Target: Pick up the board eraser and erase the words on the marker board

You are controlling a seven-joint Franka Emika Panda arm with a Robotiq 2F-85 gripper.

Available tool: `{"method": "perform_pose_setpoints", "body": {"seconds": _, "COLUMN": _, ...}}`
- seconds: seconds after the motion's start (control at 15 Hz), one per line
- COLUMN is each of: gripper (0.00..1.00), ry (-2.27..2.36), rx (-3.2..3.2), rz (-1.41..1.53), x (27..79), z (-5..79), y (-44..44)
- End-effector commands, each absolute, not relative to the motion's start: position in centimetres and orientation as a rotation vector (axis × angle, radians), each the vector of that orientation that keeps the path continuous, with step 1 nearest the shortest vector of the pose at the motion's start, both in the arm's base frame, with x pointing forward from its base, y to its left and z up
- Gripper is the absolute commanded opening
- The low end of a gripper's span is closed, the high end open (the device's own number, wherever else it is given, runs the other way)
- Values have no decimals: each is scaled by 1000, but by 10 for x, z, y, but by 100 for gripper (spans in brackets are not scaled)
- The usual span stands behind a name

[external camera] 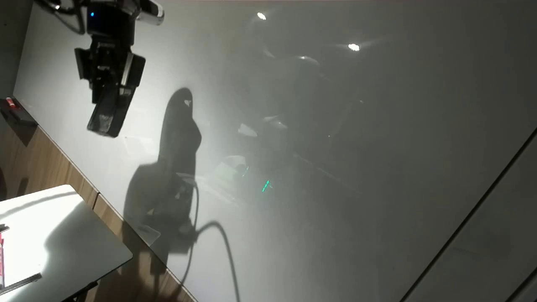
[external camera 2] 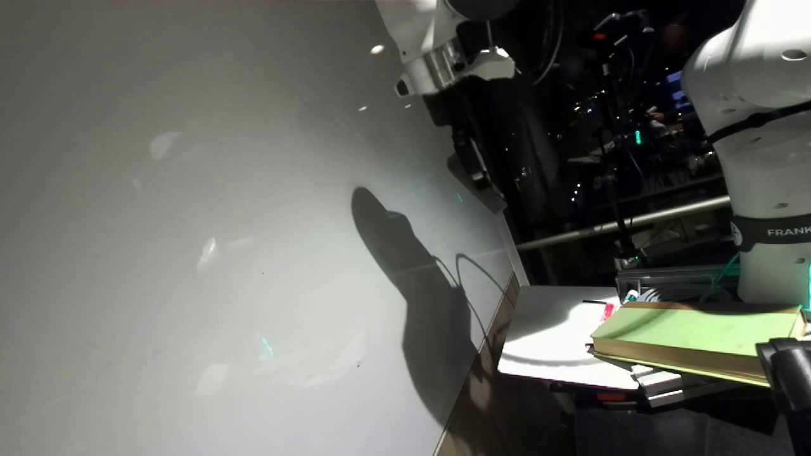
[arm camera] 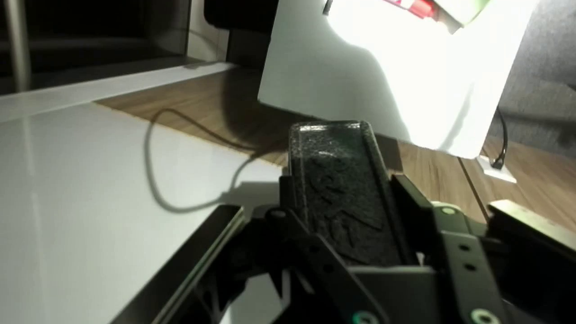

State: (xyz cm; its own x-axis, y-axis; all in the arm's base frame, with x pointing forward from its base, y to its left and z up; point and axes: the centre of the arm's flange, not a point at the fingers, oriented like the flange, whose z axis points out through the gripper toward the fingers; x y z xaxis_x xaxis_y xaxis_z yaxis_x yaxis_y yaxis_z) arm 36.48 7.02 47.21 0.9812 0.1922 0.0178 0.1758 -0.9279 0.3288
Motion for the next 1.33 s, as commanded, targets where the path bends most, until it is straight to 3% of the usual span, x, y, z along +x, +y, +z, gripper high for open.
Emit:
{"method": "perform_pose_setpoints", "body": {"seconds": 0.0, "gripper": 30, "ry": 235, "rx": 2835, "rz": -15, "x": 338, "z": 400, "y": 38}}
{"method": "perform_pose_setpoints", "body": {"seconds": 1.27, "gripper": 30, "ry": 68, "rx": 2955, "rz": -112, "x": 354, "z": 255, "y": 44}}
